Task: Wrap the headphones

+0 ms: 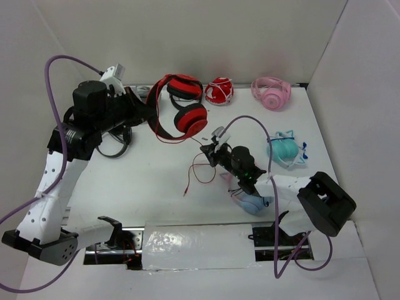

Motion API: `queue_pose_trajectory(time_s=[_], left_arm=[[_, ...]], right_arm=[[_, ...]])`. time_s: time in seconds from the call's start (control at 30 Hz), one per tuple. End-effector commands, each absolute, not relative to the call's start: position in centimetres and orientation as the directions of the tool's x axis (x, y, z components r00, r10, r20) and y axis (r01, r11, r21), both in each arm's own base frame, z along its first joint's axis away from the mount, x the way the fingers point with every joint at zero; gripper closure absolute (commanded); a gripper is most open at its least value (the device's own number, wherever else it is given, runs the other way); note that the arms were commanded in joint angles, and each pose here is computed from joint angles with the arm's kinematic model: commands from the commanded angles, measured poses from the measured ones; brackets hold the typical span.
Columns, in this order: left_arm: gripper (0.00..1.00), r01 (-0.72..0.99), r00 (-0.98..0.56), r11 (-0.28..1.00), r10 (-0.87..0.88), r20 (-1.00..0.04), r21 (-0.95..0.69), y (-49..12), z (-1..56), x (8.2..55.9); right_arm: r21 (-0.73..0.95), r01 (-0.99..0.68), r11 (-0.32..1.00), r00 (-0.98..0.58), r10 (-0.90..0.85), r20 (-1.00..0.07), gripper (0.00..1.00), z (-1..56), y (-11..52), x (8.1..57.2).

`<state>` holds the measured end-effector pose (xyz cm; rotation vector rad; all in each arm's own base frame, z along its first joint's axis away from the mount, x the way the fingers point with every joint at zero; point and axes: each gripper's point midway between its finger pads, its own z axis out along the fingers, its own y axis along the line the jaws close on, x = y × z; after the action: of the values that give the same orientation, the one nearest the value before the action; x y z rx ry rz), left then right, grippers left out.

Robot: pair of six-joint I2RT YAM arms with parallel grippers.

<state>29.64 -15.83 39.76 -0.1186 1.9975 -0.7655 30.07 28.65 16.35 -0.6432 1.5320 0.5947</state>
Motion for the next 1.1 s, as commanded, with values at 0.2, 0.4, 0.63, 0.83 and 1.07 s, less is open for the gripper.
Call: queue_pose_trajectory(time_s=[0.2, 0.4, 0.63, 0.83, 1.07], left_arm=[[1.0, 0.413, -0.458, 0.723, -0.36, -0.813, -0.554, -16.7, 41.7, 25.6], [1.0, 0.188, -0.458, 0.8, -0.442, -0.771, -0.57, -14.1, 39.0, 27.6], [1.0, -0.189, -0.292, 0.774, -0.632, -0.718, -0.604, -8.9, 38.3, 30.5], [1.0, -0.236, -0.186, 0.735, -0.676, -0.713, -0.636, -7.9, 43.1, 33.3], [1.0, -0.204, -0.128, 0.736, -0.673, -0.728, -0.645, -7.9, 45.4, 35.5]], right_arm=[[0.168, -0.49, 0.856, -0.116, 0.127, -0.985, 1.0, 20.7, 22.3, 38.2], [0.21, -0.357, 0.91, -0.134, 0.173, -0.976, 1.0, 21.0, 17.2, 39.5], [0.216, -0.349, 0.912, -0.14, 0.177, -0.974, 1.0, 20.6, 14.8, 35.6], [0.243, -0.369, 0.897, -0.234, 0.163, -0.958, 1.0, 17.5, 15.7, 32.1], [0.219, -0.356, 0.909, -0.254, 0.131, -0.958, 1.0, 16.7, 15.5, 32.0]])
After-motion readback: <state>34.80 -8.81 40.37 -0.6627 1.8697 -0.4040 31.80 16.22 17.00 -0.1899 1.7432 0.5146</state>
